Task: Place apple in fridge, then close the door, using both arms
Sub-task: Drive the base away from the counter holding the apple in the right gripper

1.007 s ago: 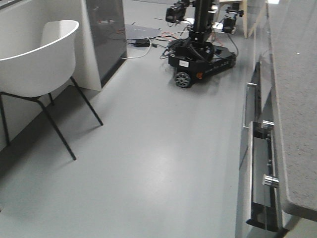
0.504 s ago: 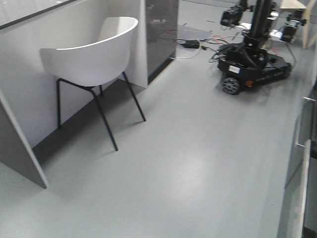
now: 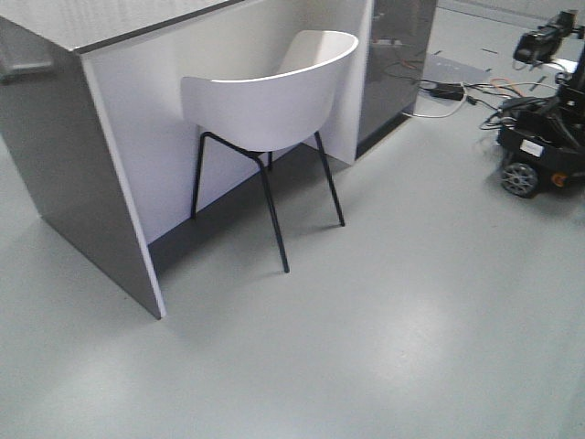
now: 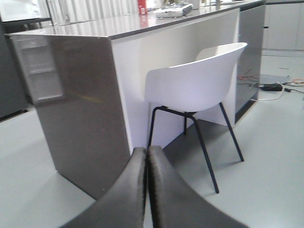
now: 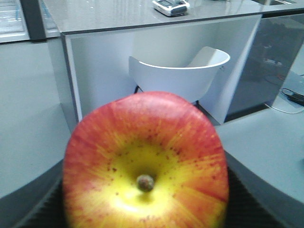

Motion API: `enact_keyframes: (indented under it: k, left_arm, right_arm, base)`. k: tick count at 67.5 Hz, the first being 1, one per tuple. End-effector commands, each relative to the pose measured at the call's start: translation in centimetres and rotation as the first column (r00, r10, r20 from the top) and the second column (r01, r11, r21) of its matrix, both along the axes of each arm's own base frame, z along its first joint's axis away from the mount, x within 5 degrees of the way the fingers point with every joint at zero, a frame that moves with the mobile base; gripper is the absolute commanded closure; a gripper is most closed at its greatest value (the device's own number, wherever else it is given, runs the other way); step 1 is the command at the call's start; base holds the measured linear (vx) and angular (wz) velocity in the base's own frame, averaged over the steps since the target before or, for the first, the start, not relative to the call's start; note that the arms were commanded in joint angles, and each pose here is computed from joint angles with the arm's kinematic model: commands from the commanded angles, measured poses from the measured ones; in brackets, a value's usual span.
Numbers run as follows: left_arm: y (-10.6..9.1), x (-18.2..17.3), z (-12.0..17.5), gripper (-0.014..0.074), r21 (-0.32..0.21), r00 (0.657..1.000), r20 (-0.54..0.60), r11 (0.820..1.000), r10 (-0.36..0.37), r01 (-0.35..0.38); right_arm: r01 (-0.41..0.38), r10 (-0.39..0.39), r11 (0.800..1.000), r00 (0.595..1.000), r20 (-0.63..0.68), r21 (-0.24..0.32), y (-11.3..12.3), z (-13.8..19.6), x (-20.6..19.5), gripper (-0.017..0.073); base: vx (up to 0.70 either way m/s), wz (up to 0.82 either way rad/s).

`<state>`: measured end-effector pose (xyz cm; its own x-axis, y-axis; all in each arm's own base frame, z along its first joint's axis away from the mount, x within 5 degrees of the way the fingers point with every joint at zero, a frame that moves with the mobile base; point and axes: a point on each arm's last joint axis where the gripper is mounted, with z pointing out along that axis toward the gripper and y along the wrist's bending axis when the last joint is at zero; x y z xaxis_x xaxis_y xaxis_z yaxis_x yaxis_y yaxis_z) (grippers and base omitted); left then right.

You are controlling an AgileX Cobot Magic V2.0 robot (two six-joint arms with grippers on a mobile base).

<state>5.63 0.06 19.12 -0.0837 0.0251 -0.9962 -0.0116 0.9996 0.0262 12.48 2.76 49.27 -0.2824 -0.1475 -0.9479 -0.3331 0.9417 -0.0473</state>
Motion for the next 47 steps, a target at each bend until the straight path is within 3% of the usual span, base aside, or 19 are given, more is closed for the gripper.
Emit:
enact_keyframes:
  k: [1, 47]
  left_arm:
    - [0.04, 0.02, -0.20, 0.0599, -0.015, 0.998, 0.061, 1.000, 0.008, -0.007]
    - [0.04, 0.02, -0.20, 0.0599, -0.015, 0.998, 0.061, 1.000, 0.008, -0.007]
  right_arm:
    - [0.007, -0.010, 1.000, 0.994, 0.105, 0.027, 0.00, 1.52, -0.33, 0.0518]
    - [0.007, -0.010, 1.000, 0.994, 0.105, 0.028, 0.00, 1.52, -0.33, 0.0517]
  base:
    - [0.00, 0.29]
    - [-0.01, 0.38]
